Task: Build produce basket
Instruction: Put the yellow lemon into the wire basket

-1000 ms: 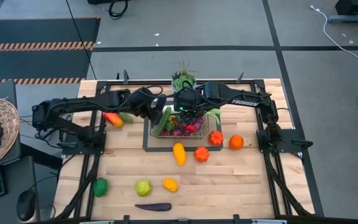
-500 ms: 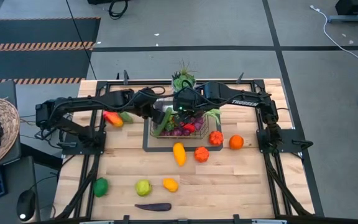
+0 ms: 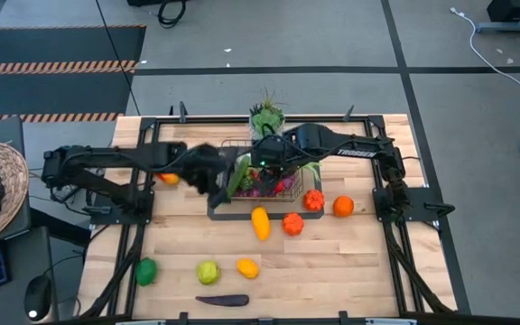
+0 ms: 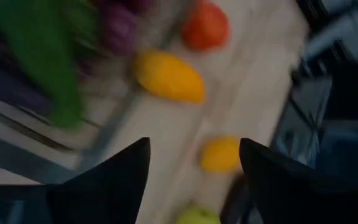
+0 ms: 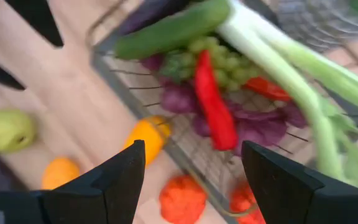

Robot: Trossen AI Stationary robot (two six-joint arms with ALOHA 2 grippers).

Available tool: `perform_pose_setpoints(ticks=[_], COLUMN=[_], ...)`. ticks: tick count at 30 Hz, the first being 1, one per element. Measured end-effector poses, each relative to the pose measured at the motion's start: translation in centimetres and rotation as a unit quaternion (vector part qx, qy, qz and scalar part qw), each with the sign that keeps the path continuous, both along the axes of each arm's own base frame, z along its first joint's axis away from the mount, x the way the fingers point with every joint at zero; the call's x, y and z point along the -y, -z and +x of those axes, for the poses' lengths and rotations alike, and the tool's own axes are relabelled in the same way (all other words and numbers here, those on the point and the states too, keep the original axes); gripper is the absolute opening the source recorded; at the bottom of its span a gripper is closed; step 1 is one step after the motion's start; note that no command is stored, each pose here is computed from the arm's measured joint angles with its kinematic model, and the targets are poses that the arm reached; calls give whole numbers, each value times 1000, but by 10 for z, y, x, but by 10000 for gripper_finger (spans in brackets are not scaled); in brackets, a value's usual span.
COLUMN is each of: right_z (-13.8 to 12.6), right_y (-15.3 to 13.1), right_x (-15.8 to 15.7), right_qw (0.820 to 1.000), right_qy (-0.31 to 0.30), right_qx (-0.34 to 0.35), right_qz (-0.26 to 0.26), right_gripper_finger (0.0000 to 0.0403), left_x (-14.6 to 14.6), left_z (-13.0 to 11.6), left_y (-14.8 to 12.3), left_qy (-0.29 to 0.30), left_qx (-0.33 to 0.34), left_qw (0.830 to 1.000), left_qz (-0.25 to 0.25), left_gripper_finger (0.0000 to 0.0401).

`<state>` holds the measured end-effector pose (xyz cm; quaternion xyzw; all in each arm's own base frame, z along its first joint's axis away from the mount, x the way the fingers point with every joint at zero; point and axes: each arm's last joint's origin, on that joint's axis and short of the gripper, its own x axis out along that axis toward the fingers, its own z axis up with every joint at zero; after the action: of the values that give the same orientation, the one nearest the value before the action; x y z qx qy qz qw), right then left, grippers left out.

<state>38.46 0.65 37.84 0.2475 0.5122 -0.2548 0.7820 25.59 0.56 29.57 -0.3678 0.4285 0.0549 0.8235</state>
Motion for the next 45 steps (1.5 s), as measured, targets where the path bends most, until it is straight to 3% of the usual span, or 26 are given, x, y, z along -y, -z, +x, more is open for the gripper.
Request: perform_pose_setpoints(ticks=[3,7,13,17,24,30,36,40,45], right_z=[5,15,26,32,39,39,44,40,33], right_y=[-1,4,23,42,74,100,129,150,175], right_x=[-14,-38,-77,-105,-143,-158,-168,-169,-171], right_qw=[999,993,983,978,970,973,972,976,978], right_qy=[-45,-101,-167,-187,-206,-165,-130,-123,-128], right_qx=[22,45,52,60,104,113,165,164,150], right_qz=[19,37,58,76,83,112,102,80,73], right_gripper_finger=[269,269,269,269,283,327,372,389,393], left_x=[29,67,112,134,164,170,170,175,187], left_z=[-9,-18,-30,-40,-61,-66,-66,-69,-74], left_y=[-2,-1,3,0,-1,-1,-1,-1,-5], left_qy=[39,32,-48,-106,-141,-126,-99,-59,6], left_qx=[-16,-42,-58,-41,-47,-39,-34,-45,-12], left_qw=[999,999,997,992,984,987,992,994,997], left_qz=[-2,-5,-19,-54,-101,-89,-72,-80,-74], left_gripper_finger=[241,228,214,205,193,190,190,190,190])
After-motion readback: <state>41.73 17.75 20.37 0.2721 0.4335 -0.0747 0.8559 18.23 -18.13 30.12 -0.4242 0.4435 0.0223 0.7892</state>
